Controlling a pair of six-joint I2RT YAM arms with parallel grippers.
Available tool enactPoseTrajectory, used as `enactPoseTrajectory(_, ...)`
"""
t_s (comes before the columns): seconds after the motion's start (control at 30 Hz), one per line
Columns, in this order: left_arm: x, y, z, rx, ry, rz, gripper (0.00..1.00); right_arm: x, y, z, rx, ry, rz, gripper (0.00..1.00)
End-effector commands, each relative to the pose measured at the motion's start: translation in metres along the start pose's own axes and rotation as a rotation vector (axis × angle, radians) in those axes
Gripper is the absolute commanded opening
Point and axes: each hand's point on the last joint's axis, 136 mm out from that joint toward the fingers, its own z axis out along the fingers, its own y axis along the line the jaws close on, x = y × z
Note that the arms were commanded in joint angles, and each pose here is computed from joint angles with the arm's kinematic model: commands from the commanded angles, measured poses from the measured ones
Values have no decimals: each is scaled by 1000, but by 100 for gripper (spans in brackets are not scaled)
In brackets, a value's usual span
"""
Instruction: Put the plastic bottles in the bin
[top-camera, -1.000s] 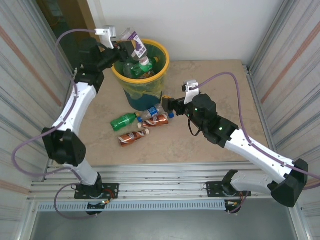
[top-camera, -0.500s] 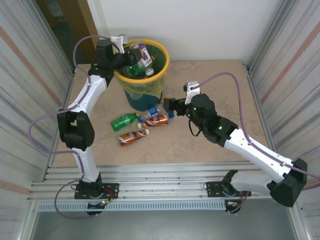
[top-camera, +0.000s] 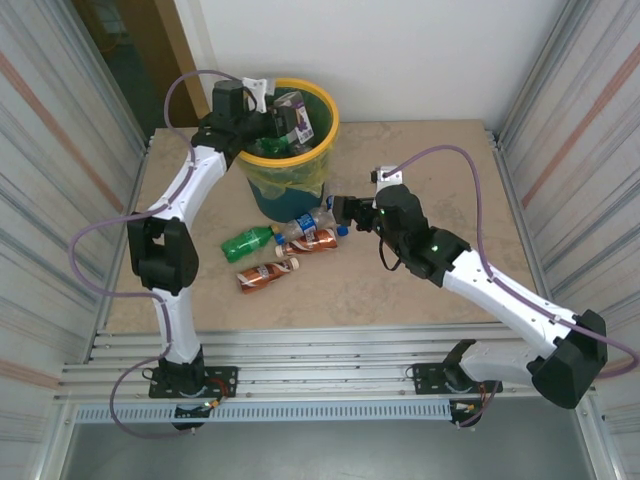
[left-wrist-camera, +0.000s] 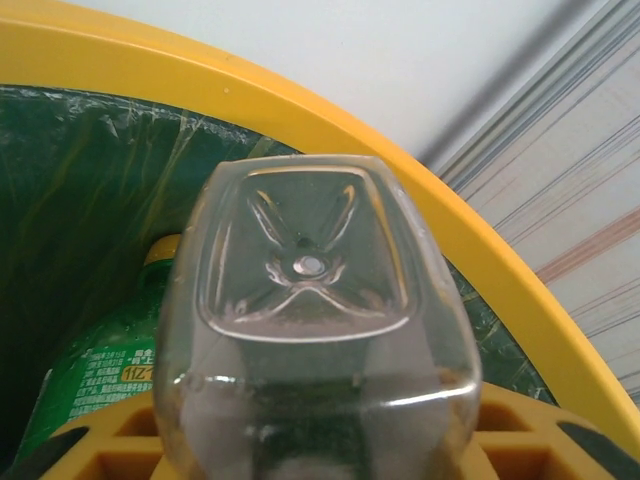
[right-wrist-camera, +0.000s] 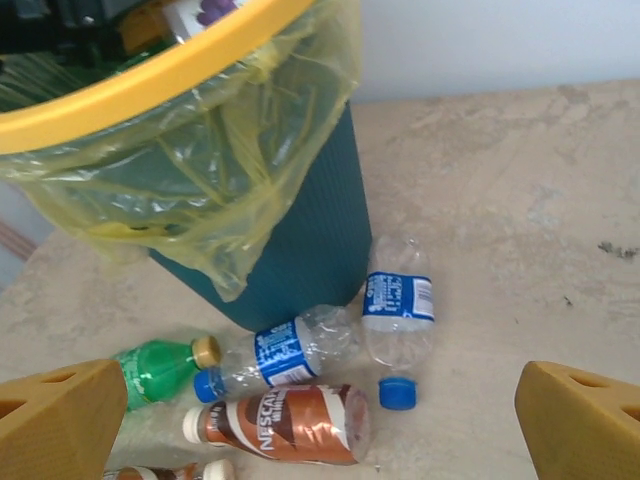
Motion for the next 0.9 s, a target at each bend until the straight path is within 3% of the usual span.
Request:
enactPoseTrajectory(0.0,-3,3,-1,-27,15,42,47,-10,-13,-1,78,-10,66,98)
enactPoseTrajectory(0.27,-25,-4,-16,-65,-14,110,76,4,-25,8,151,46,96,98)
enactPoseTrajectory(0.67,-60,-40,-83,-122,-153,229,92,39,-26,34,223,188,190,98)
enactPoseTrajectory(0.87,-53,-44,-128,-212,-240,264,99,72,-19,57,245,293,259,98)
